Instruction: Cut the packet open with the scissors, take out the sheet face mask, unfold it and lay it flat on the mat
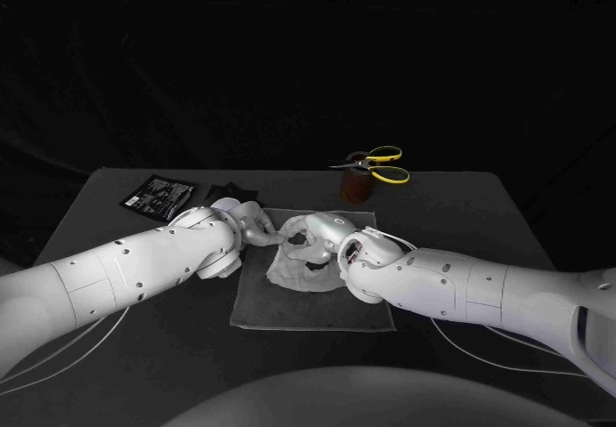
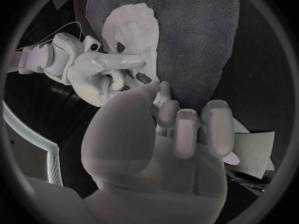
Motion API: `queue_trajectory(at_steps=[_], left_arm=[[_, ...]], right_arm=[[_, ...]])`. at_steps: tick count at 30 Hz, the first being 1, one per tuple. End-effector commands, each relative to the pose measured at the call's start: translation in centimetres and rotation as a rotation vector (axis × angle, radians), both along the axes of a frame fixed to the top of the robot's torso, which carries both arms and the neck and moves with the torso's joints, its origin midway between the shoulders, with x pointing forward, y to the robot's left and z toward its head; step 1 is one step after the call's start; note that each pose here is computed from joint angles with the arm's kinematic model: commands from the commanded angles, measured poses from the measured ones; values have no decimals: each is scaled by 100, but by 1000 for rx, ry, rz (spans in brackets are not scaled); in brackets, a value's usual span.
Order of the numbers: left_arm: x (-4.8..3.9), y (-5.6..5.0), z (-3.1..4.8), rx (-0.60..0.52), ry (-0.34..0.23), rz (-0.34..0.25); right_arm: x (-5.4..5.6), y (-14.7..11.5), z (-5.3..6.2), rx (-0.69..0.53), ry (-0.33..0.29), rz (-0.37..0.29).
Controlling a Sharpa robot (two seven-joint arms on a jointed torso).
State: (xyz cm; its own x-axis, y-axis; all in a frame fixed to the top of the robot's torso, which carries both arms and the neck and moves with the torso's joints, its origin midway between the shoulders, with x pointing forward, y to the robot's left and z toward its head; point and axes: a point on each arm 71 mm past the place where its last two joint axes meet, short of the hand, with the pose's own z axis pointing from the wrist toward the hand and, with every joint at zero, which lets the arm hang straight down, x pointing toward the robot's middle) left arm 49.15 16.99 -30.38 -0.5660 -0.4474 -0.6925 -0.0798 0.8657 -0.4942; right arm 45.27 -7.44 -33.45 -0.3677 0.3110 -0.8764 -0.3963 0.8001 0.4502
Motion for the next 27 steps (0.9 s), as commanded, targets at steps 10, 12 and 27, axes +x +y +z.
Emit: queue_trajectory(at_steps=[10,12,27], left_arm=[[-47,-37,-80,15,46,-24],[-46,-41,-79,6,45,-26],[-12,-15,-50,-60,4,-3]], right_arm=[[-23,-146,-204,-105,95,-42],[-23,-146,-204,-106,95,-42],[-19,-157,-210,-110,98,-46]])
